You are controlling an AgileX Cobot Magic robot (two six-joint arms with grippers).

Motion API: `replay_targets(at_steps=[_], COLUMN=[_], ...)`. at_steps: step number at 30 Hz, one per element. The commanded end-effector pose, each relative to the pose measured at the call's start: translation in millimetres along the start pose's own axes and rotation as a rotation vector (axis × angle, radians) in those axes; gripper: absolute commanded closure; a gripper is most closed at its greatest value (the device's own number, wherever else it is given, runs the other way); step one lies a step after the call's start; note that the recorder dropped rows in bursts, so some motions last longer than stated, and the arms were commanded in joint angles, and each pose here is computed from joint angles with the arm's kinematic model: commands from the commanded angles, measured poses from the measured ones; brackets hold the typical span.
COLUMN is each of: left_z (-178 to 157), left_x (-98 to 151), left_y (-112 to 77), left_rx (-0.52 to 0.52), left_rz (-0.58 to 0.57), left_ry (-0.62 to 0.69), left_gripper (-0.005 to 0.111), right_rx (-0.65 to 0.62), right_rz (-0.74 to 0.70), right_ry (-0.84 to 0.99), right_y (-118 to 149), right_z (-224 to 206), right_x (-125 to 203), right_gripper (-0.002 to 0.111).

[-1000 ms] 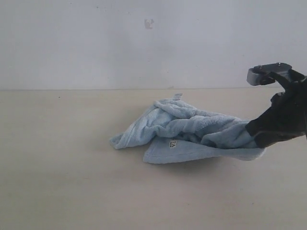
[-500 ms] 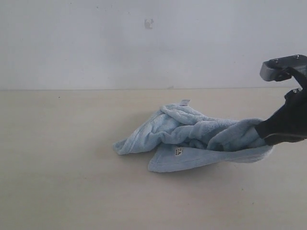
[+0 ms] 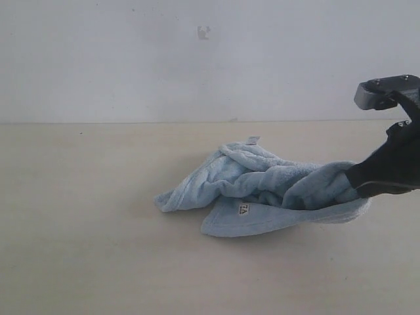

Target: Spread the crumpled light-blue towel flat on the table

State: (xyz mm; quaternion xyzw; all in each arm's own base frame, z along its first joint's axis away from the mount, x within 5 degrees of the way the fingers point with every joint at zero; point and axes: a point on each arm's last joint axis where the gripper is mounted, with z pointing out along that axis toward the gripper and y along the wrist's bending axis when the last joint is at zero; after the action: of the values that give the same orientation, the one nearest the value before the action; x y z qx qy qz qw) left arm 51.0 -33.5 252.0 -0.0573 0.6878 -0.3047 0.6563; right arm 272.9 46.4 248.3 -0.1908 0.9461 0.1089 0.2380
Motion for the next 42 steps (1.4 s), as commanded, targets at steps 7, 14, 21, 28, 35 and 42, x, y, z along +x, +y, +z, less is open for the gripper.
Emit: replay_targets(at_steps=[7,14,21,28,35,42], left_z=[127.8,268.3,385.5,447.8,456.2,458.3], left_x=[-35.6,-28.6,36.0,60.9,83.3,112.9], left_y=[11.4,61.4,62.0,81.8,113.9,132.5], left_rx=[0.171,0.32,0.417,0.5,0.545,0.576], left_rz=[-0.002,-0.138,-0.094,-0.285,-0.379,-0.44], left_ry=[0.4,0.561,0.629,0.741,0.798,0.84], left_gripper=[0.066,0.052,0.052,0.052,0.052,0.052], right_rx=[-0.034,-0.044,-0.03,-0.047,-0.057,-0.065], right_rz=[-0.01,-0.02,-0.032,-0.031,-0.038,-0.039], right_ry=[-0.035,-0.041,-0.075,-0.089,-0.101,-0.102], right_y=[3.4,4.3,3.1,4.7,5.7,6.4], right_z=[-3.3,-3.3,-3.4,-3.6,-3.8,-3.8], right_x=[-2.7,-3.2,-6.3,-7.5,-8.5,-8.6], right_gripper=[0.108,0.108,0.108,0.108,0.108,0.108])
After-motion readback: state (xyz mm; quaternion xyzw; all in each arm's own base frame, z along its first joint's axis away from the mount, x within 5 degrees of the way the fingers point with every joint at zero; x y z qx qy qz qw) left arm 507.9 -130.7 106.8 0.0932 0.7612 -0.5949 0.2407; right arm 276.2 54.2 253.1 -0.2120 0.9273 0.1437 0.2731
